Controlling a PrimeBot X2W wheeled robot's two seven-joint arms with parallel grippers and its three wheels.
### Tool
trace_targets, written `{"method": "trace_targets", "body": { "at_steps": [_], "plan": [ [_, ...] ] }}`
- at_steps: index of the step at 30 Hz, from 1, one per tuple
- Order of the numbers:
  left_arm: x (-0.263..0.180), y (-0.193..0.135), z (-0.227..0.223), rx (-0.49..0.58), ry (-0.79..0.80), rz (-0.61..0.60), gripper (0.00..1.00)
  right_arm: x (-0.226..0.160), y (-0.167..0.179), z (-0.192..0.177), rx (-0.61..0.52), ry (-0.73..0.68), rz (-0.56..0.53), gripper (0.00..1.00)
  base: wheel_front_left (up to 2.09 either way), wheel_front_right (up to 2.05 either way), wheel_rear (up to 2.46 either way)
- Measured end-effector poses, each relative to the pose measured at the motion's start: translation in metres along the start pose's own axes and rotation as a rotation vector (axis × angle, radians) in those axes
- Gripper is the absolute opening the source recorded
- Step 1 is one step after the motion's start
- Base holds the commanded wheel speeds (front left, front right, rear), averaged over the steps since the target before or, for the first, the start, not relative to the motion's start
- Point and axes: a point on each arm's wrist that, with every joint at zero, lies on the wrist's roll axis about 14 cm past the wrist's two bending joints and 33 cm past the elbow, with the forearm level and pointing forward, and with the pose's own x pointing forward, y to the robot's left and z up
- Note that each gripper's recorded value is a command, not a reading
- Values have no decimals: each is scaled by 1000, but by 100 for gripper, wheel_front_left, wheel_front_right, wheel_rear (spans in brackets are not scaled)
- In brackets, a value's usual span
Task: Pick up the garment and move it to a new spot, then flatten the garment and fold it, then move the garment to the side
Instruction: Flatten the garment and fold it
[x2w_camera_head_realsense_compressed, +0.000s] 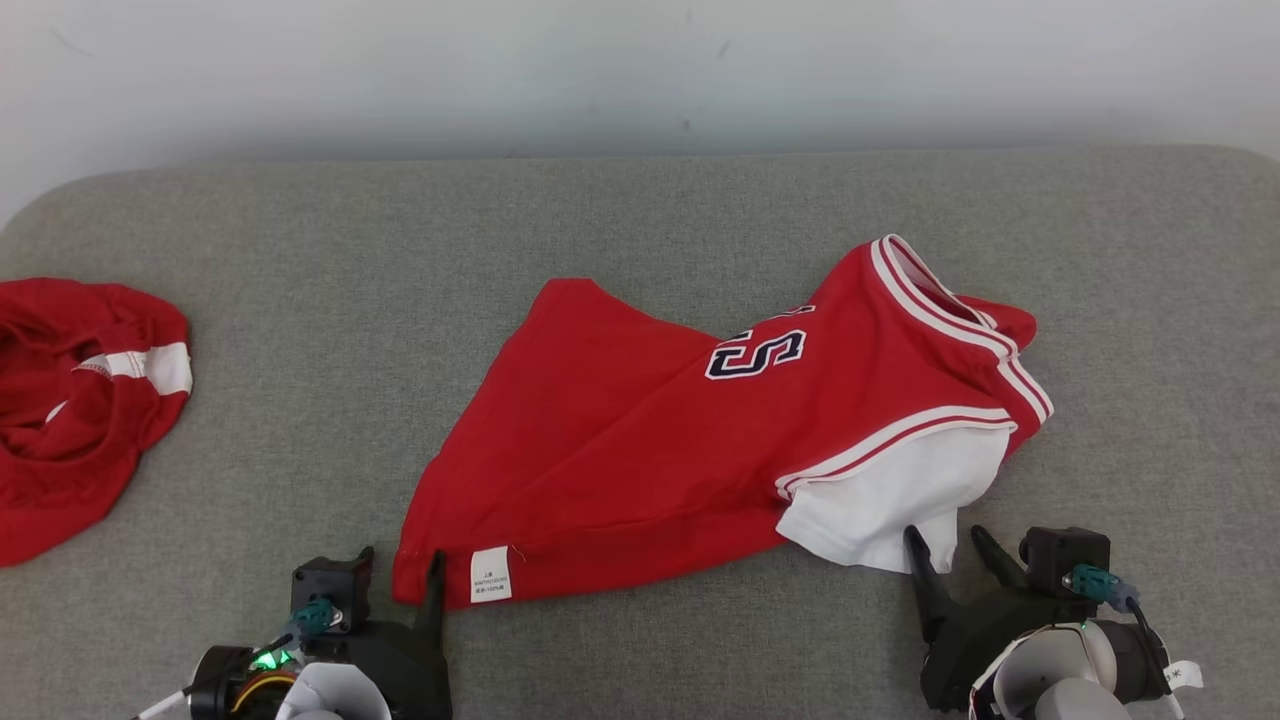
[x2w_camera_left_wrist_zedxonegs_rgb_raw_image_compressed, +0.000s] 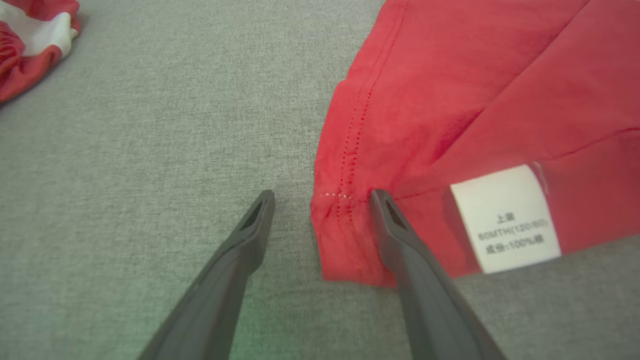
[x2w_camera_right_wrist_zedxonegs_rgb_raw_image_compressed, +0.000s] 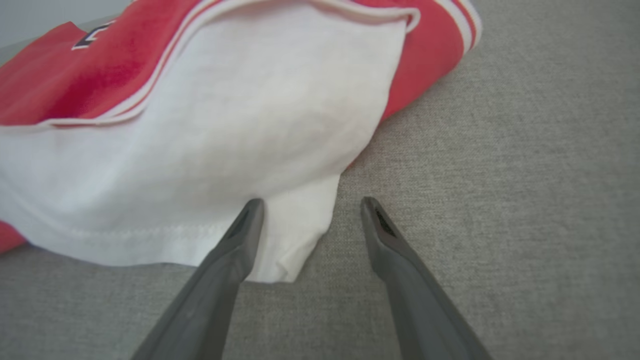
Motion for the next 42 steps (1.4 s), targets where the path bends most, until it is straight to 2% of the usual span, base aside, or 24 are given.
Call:
{"method": "trace_targets", "body": {
  "at_steps": [1,3,4,5,6,19,21,22,24,25,34,37,40,42],
  "plan": [
    [1,0,0,3,-2,-1,100,1,0,-1,-1,2,1,100,0,0,0],
    [2,0,-1,9,0,-5,45,3,1,-1,-4,8,5,100,0,0,0],
    [3,-1,-1,11,2,-8,36,5,2,-1,-5,13,7,100,0,0,0],
    [4,-2,-1,15,2,-12,21,6,2,-2,-1,17,8,100,0,0,0],
    [6,-3,1,17,1,-16,0,7,2,-4,0,25,8,100,0,0,0],
    [9,-6,-3,-10,18,-26,0,12,-2,-13,19,78,-3,99,0,0,0],
    [8,-6,-2,-13,13,-27,0,12,-2,-14,21,86,-5,67,0,0,0],
    [8,-7,-2,-14,13,-27,0,11,-3,-15,23,92,-8,36,0,0,0],
    [7,-7,-2,-17,11,-26,0,10,-5,-17,25,106,-13,2,0,0,0],
    [7,-7,-2,-18,11,-26,0,9,-6,-18,26,110,-16,0,0,0,0],
    [4,-8,3,-33,-17,-27,0,-1,-13,-19,67,99,-40,0,0,0,0],
    [0,-9,14,-80,-66,-24,0,-11,-16,-19,109,73,-49,0,0,0,0],
    [-3,-11,28,-136,-121,-33,0,-18,-18,-6,124,17,-52,0,0,0,0],
    [-4,-14,43,-167,-168,-51,0,-21,-18,17,134,-57,-46,0,0,0,0]
  ]
}}
